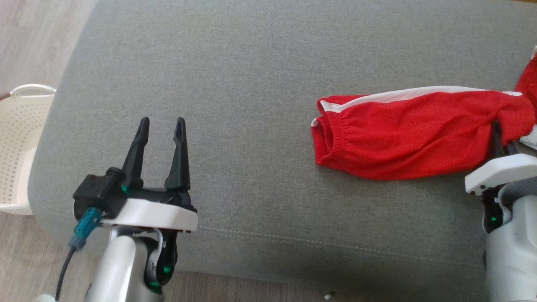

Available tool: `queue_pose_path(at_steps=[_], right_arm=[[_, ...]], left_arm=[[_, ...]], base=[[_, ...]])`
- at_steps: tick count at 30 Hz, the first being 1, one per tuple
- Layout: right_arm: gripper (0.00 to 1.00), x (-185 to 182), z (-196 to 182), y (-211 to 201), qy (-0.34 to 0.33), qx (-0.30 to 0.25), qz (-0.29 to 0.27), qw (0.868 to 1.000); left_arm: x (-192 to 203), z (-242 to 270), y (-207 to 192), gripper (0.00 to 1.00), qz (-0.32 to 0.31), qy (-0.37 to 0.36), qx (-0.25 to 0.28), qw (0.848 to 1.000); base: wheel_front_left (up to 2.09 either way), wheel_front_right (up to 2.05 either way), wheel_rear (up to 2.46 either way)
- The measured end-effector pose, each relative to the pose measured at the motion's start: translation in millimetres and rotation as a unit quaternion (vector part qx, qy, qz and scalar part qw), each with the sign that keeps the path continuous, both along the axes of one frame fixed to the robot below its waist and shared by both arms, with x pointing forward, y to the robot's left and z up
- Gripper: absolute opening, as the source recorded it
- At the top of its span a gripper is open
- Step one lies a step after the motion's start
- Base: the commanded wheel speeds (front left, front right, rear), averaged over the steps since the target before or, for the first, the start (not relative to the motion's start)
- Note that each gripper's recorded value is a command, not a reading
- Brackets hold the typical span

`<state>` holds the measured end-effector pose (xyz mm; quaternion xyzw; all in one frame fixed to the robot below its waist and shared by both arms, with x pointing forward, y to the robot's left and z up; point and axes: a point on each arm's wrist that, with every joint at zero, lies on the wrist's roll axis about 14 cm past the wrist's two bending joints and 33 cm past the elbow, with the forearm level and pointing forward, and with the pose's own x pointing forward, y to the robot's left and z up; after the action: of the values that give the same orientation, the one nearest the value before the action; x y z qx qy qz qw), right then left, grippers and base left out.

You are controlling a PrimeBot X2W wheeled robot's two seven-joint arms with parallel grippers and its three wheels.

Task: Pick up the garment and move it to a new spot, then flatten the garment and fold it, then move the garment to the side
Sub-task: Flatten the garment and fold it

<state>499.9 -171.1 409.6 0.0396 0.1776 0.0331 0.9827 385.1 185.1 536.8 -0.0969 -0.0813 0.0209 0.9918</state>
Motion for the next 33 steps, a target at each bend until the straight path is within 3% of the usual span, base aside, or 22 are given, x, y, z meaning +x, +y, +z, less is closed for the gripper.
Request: queue_pose_path(at_steps=[12, 19, 33], right_arm=[[0.00, 3, 18, 29, -0.038, -0.063, 0.060, 0.995], [0.00, 0, 33, 73, -0.076, -0.063, 0.119, 0.988], [0.00, -53, 23, 168, -0.078, -0.085, 0.290, 0.950]], left_arm=[[-9, 2, 4, 1.00, 0.004, -0.002, 0.003, 1.000], [-17, -1, 6, 1.00, 0.010, 0.002, 0.001, 1.000], [-30, -1, 10, 1.00, 0.019, 0.003, -0.002, 1.000]], base=[[0.00, 0.00, 0.00], [0.00, 0.00, 0.00], [0.00, 0.00, 0.00]])
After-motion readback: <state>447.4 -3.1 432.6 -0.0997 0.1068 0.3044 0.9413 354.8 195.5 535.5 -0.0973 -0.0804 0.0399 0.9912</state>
